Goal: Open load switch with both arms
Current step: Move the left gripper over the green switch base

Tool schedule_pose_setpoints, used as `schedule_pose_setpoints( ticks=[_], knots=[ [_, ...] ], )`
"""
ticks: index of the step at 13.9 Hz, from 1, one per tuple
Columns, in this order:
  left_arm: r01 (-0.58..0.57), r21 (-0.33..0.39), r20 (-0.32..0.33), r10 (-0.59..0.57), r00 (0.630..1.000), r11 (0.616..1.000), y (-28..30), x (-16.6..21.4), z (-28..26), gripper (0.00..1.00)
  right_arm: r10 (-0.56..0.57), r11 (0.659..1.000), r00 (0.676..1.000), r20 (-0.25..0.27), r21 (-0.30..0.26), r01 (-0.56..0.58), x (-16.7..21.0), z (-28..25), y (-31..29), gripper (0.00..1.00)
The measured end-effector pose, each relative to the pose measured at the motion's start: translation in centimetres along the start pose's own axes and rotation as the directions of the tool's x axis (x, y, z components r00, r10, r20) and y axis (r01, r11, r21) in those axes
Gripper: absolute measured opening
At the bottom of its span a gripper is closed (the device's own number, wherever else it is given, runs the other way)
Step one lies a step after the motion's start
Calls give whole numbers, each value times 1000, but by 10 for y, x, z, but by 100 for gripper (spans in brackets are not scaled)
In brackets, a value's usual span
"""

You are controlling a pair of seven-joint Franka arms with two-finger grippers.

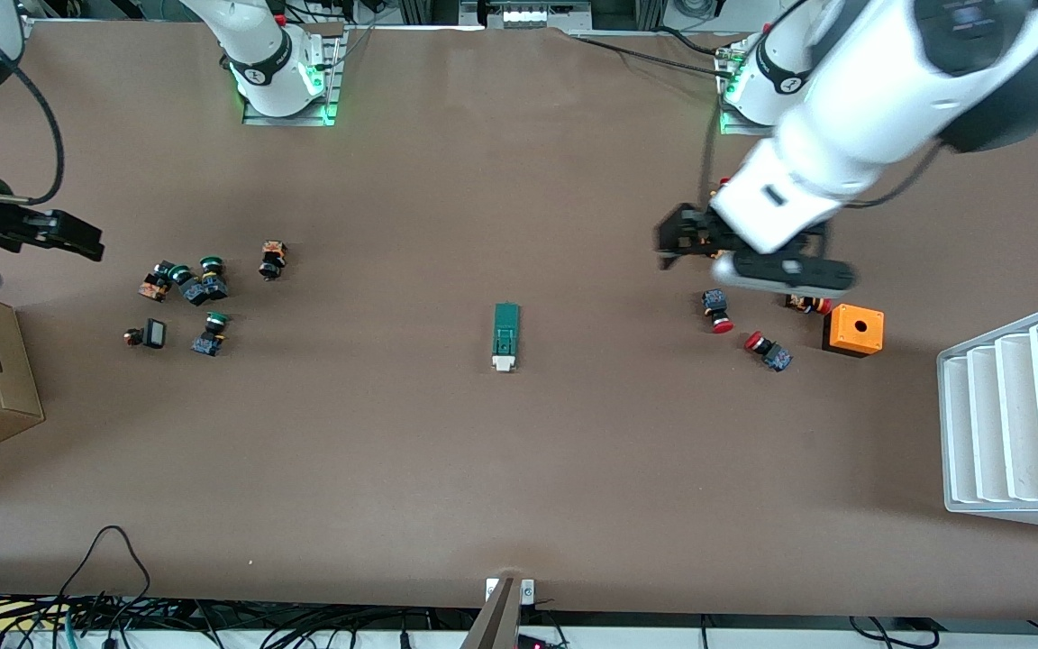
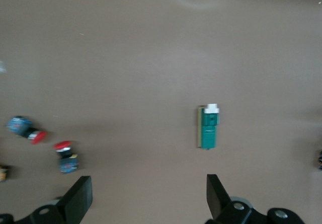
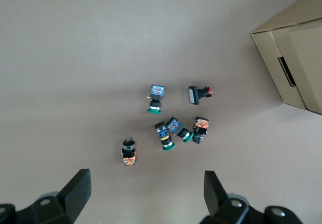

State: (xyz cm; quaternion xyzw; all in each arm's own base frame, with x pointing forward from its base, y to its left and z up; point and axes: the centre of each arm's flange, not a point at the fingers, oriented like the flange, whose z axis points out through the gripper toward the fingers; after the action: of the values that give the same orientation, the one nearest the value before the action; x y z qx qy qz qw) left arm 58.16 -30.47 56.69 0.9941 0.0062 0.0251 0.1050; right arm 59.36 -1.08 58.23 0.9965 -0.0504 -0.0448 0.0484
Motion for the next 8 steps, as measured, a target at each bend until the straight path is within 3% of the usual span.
schedule_pose_setpoints(
  ticks=[3, 6, 8],
  knots=[
    [51, 29, -66, -49, 997, 998, 68, -24, 46, 100, 30, 1000, 1000, 4, 0, -30, 7, 9, 8, 100],
    [95, 58, -161, -84, 983, 994, 126, -63, 99, 100, 23, 1000, 999, -29, 8, -23, 27, 27, 1, 100],
    [114, 57, -243, -97, 965, 992, 152, -91, 134, 100, 21, 999, 1000, -18, 51, -20, 42, 41, -10, 97]
  ],
)
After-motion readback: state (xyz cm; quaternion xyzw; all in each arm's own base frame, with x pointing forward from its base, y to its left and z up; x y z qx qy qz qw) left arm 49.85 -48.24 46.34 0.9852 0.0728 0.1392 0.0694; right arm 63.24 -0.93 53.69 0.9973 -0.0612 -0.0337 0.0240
